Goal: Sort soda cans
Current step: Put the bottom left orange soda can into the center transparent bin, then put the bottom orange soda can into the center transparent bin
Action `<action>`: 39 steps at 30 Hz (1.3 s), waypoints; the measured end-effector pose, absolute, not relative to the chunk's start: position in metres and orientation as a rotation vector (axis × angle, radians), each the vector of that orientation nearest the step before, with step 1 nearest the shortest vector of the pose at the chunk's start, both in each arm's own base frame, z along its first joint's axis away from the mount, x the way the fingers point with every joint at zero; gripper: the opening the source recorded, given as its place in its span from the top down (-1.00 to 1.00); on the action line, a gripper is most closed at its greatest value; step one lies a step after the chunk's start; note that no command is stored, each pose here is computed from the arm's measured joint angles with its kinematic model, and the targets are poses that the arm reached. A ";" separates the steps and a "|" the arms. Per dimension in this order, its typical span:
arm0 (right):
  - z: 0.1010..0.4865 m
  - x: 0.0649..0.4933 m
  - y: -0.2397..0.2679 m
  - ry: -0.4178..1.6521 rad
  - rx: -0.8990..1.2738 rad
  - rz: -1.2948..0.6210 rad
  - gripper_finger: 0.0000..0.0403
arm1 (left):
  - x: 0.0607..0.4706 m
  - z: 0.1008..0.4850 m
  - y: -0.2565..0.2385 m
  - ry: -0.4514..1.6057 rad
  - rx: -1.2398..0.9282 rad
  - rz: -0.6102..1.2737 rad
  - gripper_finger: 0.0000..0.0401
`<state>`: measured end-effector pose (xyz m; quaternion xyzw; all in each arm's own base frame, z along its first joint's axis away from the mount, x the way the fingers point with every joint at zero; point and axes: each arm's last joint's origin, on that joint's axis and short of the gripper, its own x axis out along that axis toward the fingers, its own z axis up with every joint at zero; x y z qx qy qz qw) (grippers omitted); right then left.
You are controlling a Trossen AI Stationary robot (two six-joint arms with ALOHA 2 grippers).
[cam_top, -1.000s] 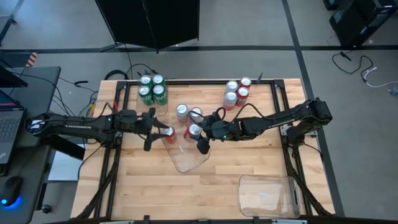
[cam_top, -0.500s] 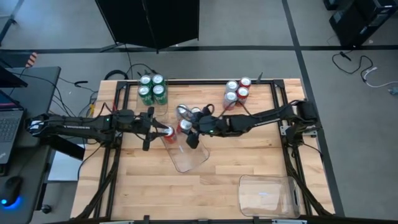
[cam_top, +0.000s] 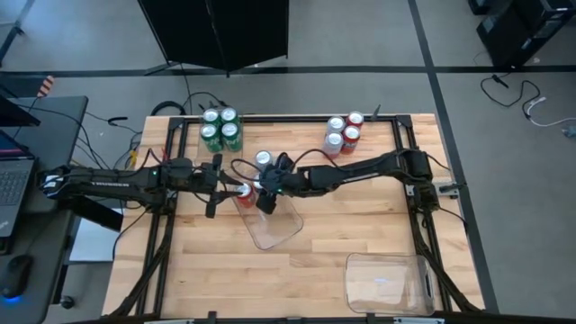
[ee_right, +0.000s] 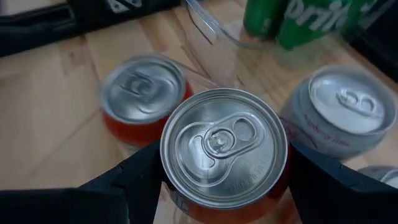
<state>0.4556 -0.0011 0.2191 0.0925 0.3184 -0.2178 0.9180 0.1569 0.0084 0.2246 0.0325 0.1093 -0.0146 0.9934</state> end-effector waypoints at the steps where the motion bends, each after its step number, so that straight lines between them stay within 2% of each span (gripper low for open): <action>1: 0.217 0.456 -0.003 0.657 0.200 -0.456 -0.37 | 0.157 0.225 0.008 0.215 0.065 -0.029 0.35; 8: 0.203 0.460 -0.014 0.685 0.223 -0.461 -0.38 | 0.157 0.226 0.008 0.201 0.066 -0.028 0.35; 17: 0.203 0.461 -0.017 0.684 0.215 -0.454 -0.43 | 0.157 0.226 0.009 0.203 0.062 -0.020 0.35; 29: 0.206 0.460 -0.018 0.674 0.224 -0.449 -0.86 | 0.157 0.226 0.009 0.204 0.059 -0.020 0.35; 33: 0.215 0.458 -0.017 0.651 0.229 -0.442 -0.94 | 0.157 0.226 0.009 0.204 0.059 -0.020 0.35; 39: 0.251 0.447 -0.016 0.587 0.174 -0.409 -0.95 | 0.157 0.226 0.009 0.205 0.059 -0.020 0.35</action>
